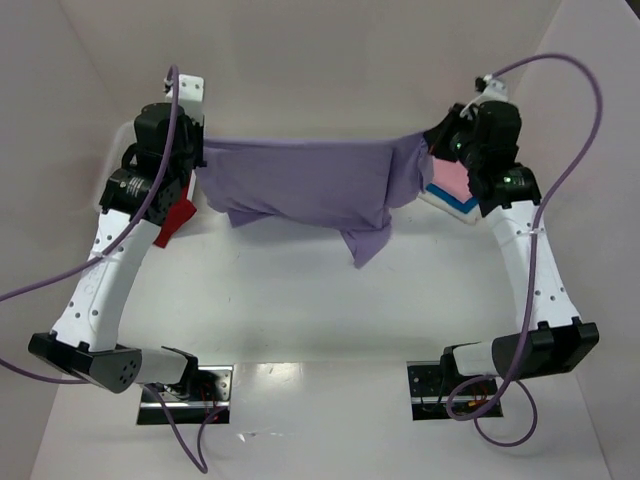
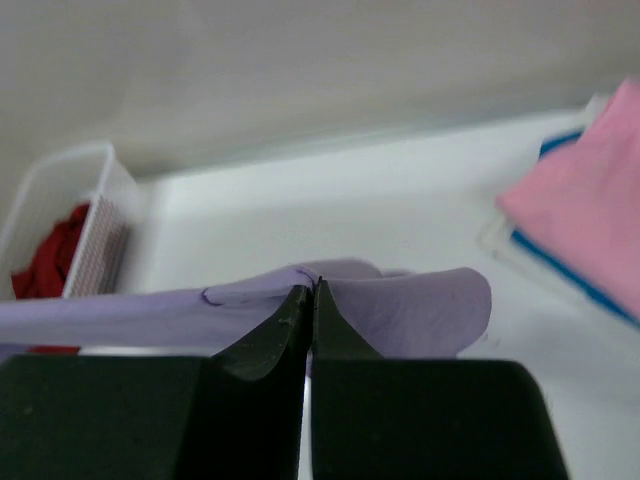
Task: Fold and stack the t-shirts
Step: Flatten out the tshirt
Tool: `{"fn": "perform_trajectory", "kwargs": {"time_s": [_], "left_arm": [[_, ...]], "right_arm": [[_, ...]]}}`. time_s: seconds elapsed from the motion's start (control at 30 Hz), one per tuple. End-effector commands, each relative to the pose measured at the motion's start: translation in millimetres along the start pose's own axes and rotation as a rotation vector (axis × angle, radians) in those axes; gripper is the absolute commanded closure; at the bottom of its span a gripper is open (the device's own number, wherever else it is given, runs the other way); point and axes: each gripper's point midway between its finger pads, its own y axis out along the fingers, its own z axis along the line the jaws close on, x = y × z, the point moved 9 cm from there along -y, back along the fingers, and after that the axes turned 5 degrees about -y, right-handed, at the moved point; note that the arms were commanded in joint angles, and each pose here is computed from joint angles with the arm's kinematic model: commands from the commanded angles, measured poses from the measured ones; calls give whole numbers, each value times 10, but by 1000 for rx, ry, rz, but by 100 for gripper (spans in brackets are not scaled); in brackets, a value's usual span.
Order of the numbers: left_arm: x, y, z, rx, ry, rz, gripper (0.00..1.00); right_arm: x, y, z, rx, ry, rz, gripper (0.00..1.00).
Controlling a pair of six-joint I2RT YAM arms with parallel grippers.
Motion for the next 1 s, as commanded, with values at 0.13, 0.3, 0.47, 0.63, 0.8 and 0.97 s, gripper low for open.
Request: {"fn": "perform_trajectory", "kwargs": {"time_s": [0.13, 0.3, 0.47, 0.63, 0.8, 0.97], "left_arm": [[-103, 39, 11, 18, -22, 23, 100], [-102, 53, -13, -4, -19, 31, 100], [-414, 228, -118, -19, 7, 152, 100], [-494, 254, -169, -37, 18, 170, 100], [-513, 283, -182, -36, 21, 178, 100], [-513, 283, -182, -36, 21, 178, 100]], "right_arm": [[-483, 30, 94, 97, 52, 56, 100], [-582, 72, 155, 189, 67, 118, 100], [-1067, 91, 523, 447, 108, 276, 100], [-1565, -21, 948, 538, 130, 399, 100], [-1932, 8, 830, 433, 124, 483, 71], [-1866, -32, 642, 217, 74, 424, 21]]}}
